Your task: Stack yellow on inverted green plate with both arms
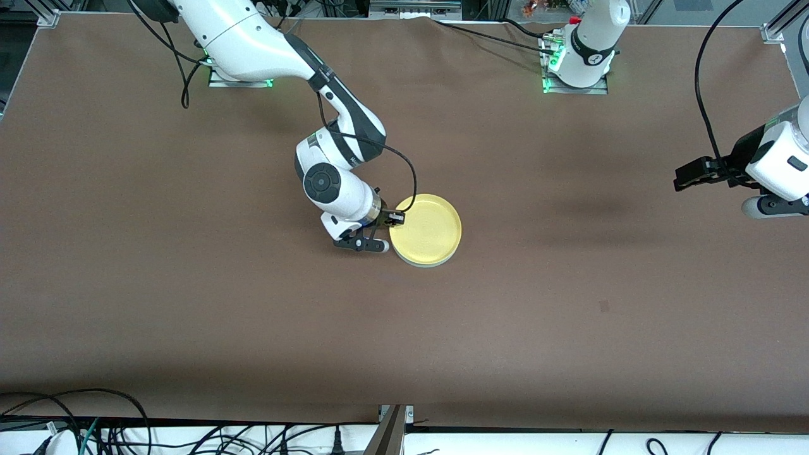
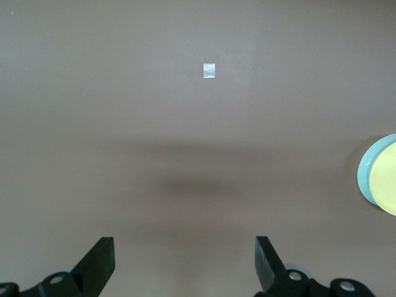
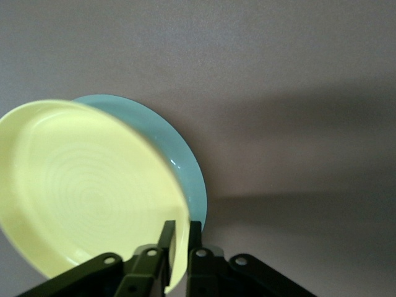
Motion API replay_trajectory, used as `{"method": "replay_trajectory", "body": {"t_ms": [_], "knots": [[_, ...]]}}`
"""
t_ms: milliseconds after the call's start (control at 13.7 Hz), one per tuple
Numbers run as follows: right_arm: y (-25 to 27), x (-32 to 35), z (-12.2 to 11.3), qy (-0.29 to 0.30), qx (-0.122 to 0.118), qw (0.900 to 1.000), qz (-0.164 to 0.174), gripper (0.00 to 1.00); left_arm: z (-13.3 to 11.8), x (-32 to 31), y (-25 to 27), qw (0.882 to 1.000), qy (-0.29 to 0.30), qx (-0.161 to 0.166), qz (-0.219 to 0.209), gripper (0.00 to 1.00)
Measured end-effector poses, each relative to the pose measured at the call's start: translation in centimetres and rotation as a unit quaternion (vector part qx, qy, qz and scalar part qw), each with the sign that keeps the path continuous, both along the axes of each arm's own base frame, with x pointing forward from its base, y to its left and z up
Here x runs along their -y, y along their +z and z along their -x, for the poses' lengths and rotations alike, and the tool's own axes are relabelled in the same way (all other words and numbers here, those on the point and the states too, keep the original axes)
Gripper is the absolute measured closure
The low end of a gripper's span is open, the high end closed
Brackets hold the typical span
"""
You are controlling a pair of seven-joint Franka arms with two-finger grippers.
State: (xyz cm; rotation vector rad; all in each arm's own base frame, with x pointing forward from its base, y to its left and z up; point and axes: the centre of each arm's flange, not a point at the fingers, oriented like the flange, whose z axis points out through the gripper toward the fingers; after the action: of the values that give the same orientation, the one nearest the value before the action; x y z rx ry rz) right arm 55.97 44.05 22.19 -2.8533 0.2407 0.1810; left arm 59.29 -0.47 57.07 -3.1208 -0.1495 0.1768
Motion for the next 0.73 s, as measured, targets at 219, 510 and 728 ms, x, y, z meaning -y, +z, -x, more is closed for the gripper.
{"method": "replay_trajectory", "body": {"t_ms": [219,510,728], "knots": [[0.2,0.1,-0.2,-0.002,0.004,1.000,-0.002,0.51,0.0,0.0,0.0,1.000,0.000,0.000,0.000,0.00],[3.0,1.9,-2.0,-0.014,0.018,1.000,0.003,0.11,0.0,0.0,-0.1,1.000,0.000,-0.001,0.000,0.00],[9.3,9.4,-6.4,-0.056,0.046,0.997,0.032,0.00,0.0,0.0,-0.1,1.000,0.000,-0.001,0.000,0.00]]}}
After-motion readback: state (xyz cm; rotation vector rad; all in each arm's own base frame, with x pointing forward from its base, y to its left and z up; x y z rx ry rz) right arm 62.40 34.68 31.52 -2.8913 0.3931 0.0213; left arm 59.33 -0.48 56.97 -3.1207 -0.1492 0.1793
